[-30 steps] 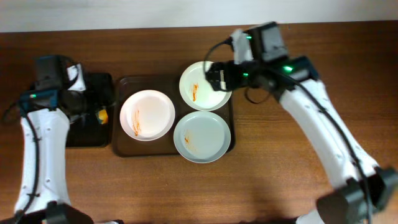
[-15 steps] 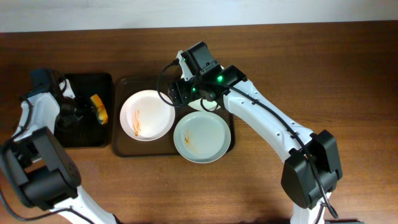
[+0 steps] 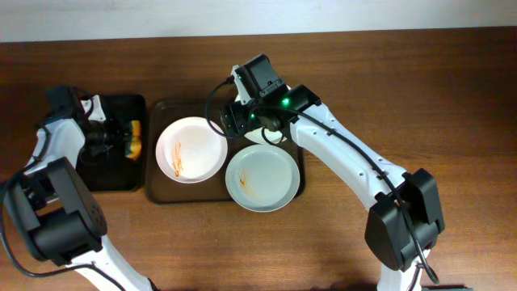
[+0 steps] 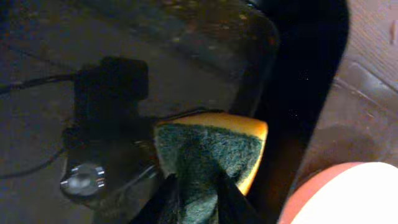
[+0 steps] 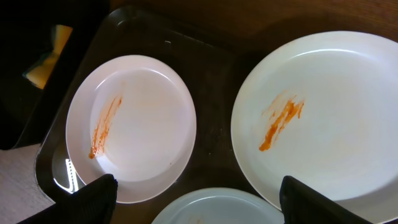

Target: Clean dirty plates on tray and stack at the side

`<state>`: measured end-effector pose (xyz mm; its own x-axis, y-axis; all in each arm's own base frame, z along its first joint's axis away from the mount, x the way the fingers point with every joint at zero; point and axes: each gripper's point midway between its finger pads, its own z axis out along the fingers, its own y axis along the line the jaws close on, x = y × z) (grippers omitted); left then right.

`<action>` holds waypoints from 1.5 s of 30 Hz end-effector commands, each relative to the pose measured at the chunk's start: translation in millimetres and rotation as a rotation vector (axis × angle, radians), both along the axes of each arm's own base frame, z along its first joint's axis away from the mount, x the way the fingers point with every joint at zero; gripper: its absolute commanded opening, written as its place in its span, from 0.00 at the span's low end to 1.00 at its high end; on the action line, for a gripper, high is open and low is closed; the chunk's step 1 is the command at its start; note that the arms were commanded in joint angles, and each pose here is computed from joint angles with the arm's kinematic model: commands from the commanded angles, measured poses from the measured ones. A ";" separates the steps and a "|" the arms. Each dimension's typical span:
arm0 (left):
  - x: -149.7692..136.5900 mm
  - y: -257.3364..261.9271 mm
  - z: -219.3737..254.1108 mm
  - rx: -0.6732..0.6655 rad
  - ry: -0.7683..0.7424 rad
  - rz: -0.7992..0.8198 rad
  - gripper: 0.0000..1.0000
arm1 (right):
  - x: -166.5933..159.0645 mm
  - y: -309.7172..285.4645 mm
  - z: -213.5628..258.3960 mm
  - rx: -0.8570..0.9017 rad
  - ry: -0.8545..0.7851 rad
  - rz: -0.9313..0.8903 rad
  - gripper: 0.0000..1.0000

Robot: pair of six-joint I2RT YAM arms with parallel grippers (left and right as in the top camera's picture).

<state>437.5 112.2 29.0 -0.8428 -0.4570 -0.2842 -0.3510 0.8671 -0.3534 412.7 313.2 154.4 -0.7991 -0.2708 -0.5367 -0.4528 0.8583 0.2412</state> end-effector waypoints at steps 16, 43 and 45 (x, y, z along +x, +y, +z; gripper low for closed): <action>-18.6 37.7 67.4 0.311 0.187 0.025 0.01 | -1.2 -1.5 -4.5 -0.022 0.016 -0.009 0.84; -32.3 11.4 50.8 0.178 0.229 -0.006 0.54 | -2.0 -9.6 -60.4 0.030 0.219 -0.144 0.93; -31.4 11.7 51.0 0.186 0.223 -0.027 0.54 | 1.0 -6.9 -76.1 0.033 0.245 -0.169 0.85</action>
<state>398.8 122.0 65.0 -0.8912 -0.4383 -0.1170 -0.4295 0.8982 -0.0936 413.6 306.4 109.5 -0.9033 -0.1538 -0.4005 -0.2986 0.8958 0.3294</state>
